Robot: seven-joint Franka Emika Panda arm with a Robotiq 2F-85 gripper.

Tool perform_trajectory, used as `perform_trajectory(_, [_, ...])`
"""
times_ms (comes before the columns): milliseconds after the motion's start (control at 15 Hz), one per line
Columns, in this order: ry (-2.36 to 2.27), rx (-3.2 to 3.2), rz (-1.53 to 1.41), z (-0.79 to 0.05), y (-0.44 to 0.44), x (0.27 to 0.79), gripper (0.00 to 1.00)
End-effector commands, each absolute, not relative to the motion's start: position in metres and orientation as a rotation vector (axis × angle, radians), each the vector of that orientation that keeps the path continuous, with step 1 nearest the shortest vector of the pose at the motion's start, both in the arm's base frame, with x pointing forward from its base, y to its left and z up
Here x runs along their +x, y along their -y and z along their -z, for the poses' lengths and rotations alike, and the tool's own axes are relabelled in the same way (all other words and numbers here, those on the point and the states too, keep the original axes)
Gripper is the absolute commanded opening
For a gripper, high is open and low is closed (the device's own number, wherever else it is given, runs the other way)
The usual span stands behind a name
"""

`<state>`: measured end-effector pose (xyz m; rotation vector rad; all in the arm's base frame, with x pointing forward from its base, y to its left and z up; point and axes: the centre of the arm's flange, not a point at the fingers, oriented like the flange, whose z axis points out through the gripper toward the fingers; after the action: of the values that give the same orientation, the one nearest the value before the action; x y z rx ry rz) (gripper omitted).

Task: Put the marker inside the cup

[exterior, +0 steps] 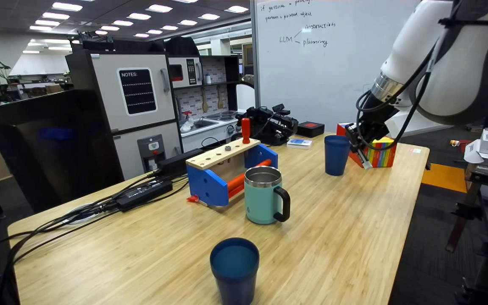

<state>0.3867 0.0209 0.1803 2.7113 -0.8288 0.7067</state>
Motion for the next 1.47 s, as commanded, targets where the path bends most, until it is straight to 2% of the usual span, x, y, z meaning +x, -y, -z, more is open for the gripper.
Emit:
perform_trajectory(0, [0.891, 2.596, -0.823, -0.205, -0.006, 0.376, 0.05])
perform_trajectory(333, [1.027, 2.41, -1.006, -0.251, 0.04, 0.368, 0.05])
perform_trajectory(600, [1.046, 2.374, -1.105, -0.284, 0.05, 0.384, 0.05])
perform_trajectory(1333, [1.062, 2.355, -1.16, -0.273, 0.053, 0.409, 0.05])
perform_trajectory(1400, [1.074, 2.385, -1.133, -0.286, 0.045, 0.407, 0.19])
